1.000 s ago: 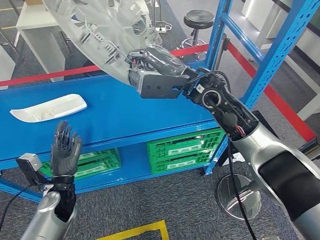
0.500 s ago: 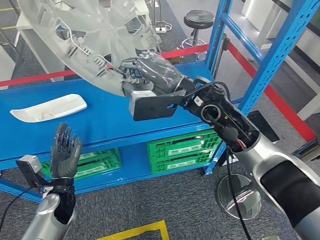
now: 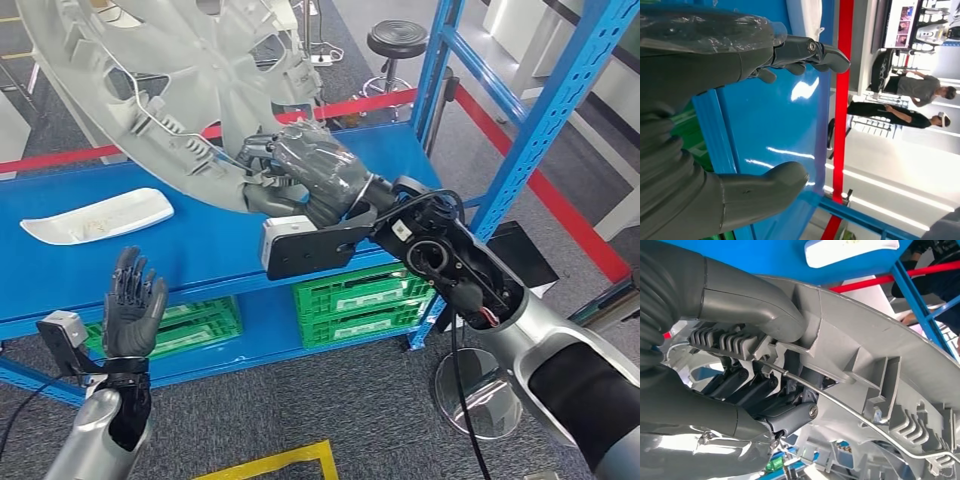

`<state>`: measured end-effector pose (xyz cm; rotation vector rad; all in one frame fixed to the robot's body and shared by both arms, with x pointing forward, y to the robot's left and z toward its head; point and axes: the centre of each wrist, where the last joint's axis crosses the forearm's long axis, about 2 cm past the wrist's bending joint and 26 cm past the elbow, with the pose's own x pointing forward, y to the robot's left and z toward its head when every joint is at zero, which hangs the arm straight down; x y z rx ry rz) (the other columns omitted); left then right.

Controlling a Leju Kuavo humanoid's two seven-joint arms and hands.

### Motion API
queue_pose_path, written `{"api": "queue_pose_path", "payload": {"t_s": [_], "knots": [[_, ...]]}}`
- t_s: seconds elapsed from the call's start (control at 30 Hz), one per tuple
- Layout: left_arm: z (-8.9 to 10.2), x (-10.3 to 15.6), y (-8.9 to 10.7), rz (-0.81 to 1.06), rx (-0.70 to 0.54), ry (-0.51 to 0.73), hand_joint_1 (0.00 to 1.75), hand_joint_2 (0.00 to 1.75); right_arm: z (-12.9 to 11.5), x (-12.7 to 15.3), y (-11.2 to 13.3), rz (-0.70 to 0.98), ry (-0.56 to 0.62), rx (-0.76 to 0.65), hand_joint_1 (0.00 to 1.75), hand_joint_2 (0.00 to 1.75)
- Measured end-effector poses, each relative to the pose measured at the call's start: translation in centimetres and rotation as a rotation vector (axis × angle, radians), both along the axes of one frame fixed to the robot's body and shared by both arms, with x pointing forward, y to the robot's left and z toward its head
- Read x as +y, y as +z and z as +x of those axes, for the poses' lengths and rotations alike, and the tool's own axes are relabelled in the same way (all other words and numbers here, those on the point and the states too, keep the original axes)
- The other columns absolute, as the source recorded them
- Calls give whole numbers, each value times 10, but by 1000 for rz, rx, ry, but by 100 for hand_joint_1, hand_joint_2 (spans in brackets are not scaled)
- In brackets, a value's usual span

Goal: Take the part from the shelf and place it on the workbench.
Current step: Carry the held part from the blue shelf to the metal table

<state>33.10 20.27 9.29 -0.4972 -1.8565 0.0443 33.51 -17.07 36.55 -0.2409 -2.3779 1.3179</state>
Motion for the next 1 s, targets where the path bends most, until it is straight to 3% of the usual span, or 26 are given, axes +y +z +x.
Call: {"api": "queue_pose_path", "payload": {"t_s": [1.0], "knots": [[-4, -2, 3, -12, -11, -7, 0, 175, -8, -4, -6, 49, -18, 35, 175, 175]]}}
